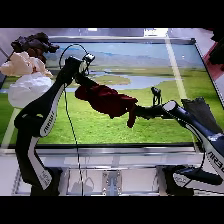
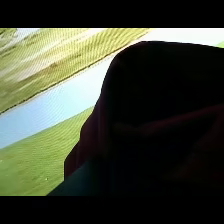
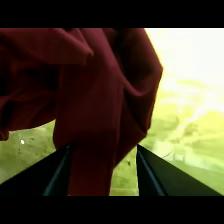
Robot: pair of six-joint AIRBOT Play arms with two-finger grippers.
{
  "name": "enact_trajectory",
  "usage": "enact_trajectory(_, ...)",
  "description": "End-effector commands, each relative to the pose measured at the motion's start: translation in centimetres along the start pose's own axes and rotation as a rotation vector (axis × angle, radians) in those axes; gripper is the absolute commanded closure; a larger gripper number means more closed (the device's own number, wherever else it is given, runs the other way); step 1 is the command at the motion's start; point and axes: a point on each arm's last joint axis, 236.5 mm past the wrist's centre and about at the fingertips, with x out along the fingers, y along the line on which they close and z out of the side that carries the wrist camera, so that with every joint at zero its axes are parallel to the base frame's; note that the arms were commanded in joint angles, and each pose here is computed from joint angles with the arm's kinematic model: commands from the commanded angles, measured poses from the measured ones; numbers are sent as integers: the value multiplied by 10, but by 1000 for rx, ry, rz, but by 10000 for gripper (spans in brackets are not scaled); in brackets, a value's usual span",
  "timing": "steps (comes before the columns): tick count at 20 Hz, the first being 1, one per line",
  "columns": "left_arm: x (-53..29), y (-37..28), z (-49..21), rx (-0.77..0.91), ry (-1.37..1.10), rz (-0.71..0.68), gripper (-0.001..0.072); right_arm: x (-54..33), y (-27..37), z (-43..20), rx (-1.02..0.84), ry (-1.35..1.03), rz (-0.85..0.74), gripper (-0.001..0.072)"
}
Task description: Fold the shirts.
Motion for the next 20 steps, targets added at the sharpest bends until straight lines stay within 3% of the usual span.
enact_trajectory(1,-4,-4,-3,-15,13,-22,691,27,8,-10,-9,12,1,229)
enact_trajectory(2,-4,-4,-3,-16,11,-22,691,27,11,-8,-7,1,6,253)
enact_trajectory(3,-4,-4,-3,-16,11,-22,691,27,13,-4,-19,-11,8,420)
enact_trajectory(4,-4,-4,-3,-15,11,-21,691,26,18,1,-39,-23,19,679)
enact_trajectory(9,-64,43,16,-20,-84,122,692,-35,52,60,-236,-118,25,684)
enact_trajectory(13,-202,113,5,-97,-225,314,692,-193,53,107,-350,-319,-178,684)
enact_trajectory(15,-277,125,-23,-159,-294,332,692,-291,69,105,-410,-479,-258,685)
enact_trajectory(20,-427,113,-82,-218,-575,295,693,-467,152,61,-559,-915,-255,687)
